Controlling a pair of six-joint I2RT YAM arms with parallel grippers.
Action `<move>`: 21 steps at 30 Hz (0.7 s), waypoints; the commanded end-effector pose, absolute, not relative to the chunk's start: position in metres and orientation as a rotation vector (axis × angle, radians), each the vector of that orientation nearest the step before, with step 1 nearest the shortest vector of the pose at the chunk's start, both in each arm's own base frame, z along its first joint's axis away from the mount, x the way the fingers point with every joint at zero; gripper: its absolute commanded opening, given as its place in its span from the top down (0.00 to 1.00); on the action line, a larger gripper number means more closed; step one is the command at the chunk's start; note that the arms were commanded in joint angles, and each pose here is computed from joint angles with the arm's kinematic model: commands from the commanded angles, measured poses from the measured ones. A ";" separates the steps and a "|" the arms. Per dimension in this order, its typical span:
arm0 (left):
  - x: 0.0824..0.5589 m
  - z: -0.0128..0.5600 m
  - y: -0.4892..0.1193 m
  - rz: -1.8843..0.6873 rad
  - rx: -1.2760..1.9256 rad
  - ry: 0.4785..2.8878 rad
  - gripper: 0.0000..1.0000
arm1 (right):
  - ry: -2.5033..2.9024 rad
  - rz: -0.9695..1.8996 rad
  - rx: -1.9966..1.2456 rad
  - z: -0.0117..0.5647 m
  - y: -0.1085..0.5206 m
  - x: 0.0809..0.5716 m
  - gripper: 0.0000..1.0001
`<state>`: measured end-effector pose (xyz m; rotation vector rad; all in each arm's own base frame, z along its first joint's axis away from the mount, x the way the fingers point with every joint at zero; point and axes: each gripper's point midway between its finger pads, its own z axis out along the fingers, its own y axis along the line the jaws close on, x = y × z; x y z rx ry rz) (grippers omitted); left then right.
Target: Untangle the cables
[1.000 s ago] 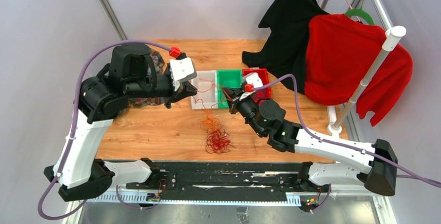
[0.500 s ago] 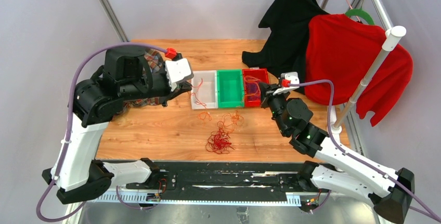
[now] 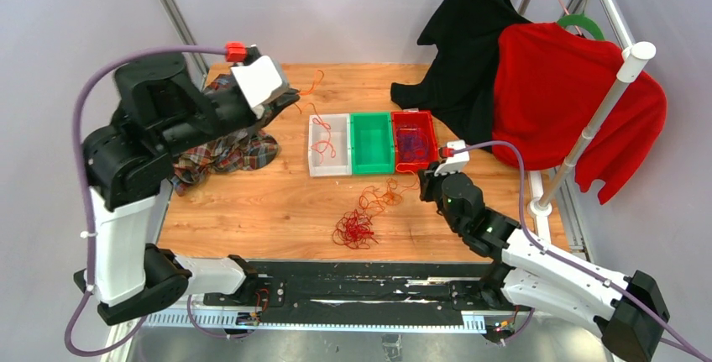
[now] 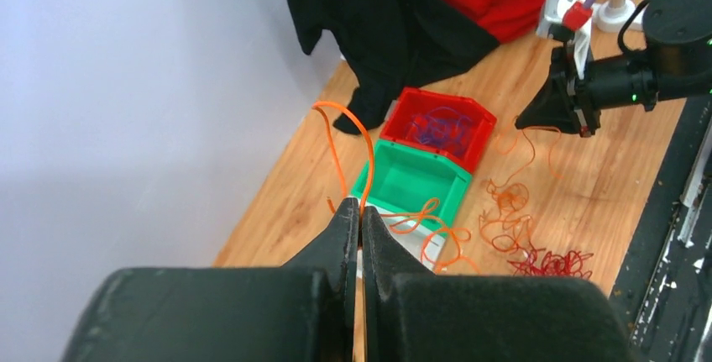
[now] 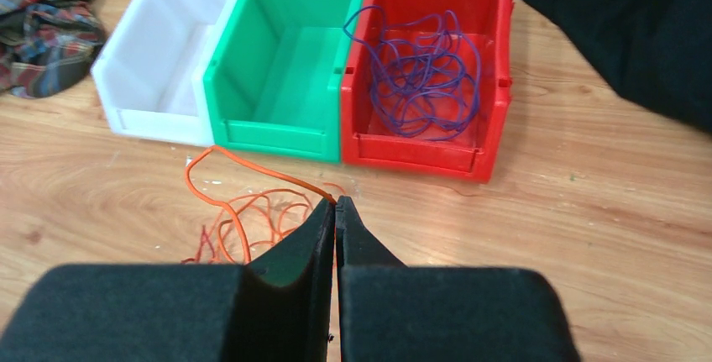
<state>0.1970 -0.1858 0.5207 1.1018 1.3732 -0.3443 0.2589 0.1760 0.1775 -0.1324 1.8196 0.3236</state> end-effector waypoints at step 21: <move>0.392 0.319 -0.314 -0.197 1.192 1.610 1.00 | 1.705 0.482 -0.012 0.229 0.160 0.240 0.99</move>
